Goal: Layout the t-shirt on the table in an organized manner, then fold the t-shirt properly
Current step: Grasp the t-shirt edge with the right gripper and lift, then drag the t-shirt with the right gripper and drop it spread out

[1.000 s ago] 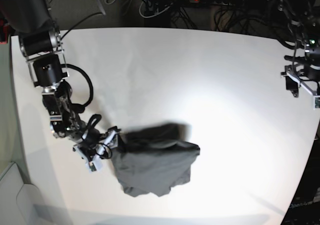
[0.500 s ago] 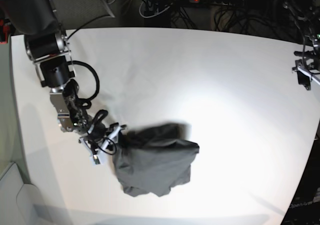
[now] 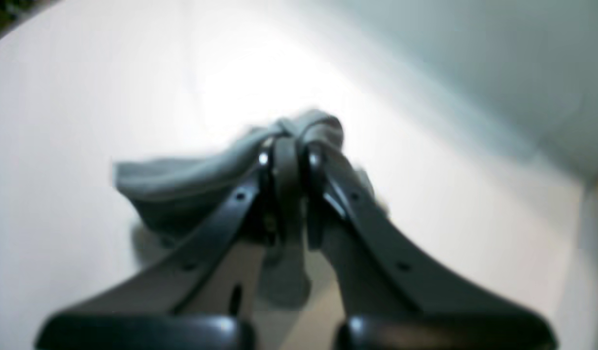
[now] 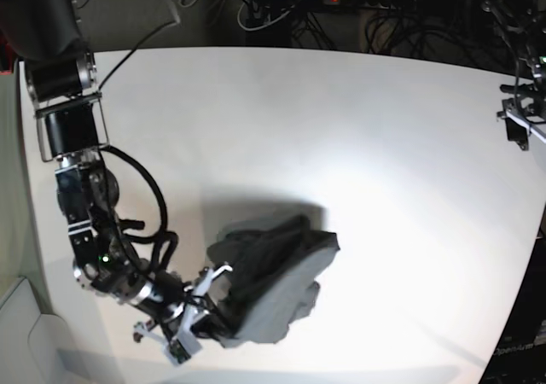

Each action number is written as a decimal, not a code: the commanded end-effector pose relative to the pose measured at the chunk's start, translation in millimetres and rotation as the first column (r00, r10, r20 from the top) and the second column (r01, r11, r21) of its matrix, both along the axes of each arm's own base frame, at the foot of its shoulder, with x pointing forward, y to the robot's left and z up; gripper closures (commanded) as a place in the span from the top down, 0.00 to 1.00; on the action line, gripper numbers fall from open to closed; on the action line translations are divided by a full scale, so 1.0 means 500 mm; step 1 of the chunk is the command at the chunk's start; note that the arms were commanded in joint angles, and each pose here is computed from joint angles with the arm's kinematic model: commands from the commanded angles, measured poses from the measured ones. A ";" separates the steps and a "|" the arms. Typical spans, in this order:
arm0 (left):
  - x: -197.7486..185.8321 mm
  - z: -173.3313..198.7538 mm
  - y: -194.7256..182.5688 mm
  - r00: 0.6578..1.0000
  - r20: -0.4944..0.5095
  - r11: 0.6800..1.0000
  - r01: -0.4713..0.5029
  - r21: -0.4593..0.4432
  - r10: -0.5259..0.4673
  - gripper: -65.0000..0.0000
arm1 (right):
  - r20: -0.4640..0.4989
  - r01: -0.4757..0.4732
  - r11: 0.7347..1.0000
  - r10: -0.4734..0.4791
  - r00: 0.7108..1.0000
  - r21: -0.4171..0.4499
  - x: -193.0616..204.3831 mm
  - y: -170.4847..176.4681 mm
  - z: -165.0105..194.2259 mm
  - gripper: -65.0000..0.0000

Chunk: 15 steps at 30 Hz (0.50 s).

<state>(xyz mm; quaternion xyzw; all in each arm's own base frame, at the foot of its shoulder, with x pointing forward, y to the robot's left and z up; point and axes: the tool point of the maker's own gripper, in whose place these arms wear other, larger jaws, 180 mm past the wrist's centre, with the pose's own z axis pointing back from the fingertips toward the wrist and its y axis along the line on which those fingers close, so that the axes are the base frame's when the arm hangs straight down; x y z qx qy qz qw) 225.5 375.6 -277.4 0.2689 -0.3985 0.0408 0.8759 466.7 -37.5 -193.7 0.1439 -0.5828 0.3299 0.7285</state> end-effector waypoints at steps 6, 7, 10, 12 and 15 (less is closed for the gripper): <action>-0.004 0.024 0.006 1.000 0.018 0.999 0.007 0.040 -0.007 0.81 | 0.336 -0.046 0.999 0.042 0.941 0.002 -0.048 0.026 0.281 0.00; -0.005 0.023 0.006 1.000 0.017 0.999 0.007 0.040 -0.007 0.81 | 0.363 -0.049 0.999 0.046 0.931 0.000 -0.053 0.032 0.308 0.00; -0.019 0.011 0.006 1.000 -0.010 0.999 0.008 0.040 -0.008 0.81 | 0.434 -0.033 0.999 0.029 0.900 0.002 -0.060 0.022 0.376 0.00; -0.024 0.008 0.006 1.000 -0.018 0.999 0.010 0.040 -0.009 0.81 | 0.471 -0.021 1.000 0.013 0.882 0.012 -0.062 0.011 0.413 0.00; -0.020 0.013 0.003 1.000 0.003 0.999 0.024 0.048 -0.024 0.81 | 0.517 -0.013 1.000 0.000 0.856 0.021 -0.063 0.003 0.459 0.00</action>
